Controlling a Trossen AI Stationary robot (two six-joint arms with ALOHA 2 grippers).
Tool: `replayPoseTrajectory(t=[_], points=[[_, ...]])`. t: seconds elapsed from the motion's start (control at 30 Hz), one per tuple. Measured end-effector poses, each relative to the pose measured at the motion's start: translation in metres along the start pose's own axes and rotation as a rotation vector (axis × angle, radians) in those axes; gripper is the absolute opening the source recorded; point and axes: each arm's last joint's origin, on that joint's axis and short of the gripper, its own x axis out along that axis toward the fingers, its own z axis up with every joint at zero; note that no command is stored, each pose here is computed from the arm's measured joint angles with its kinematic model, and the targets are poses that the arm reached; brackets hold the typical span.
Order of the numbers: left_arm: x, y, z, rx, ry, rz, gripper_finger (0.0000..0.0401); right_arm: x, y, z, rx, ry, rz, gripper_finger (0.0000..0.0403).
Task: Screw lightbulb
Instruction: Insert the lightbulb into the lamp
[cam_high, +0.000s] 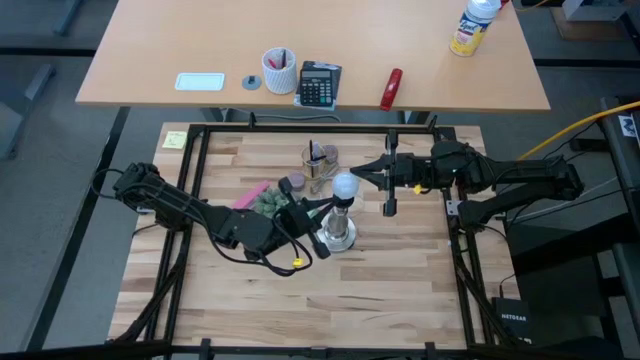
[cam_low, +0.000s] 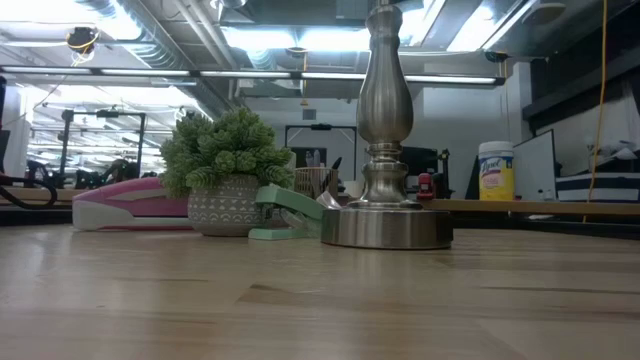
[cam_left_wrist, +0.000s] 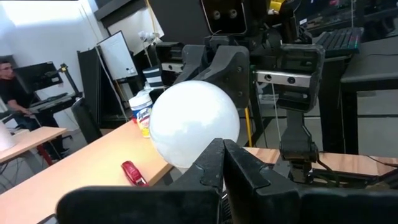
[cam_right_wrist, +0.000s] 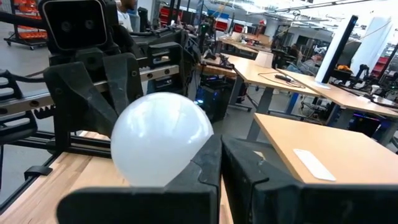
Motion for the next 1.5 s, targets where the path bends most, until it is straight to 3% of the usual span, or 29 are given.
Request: replayPoseTrajectory(t=[1.27, 1.5], points=[[-0.0009, 0.0025, -0.0008, -0.003, 0.030, 0.098, 0.0001, -0.0076, 0.0034, -0.0017, 0.055, 0.033, 0.129, 0.0017], [-0.0002, 0.0051, -0.0011, -0.006, 0.046, 0.158, 0.0001, -0.0080, 0.0070, -0.0015, 0.082, 0.021, 0.232, 0.0017]])
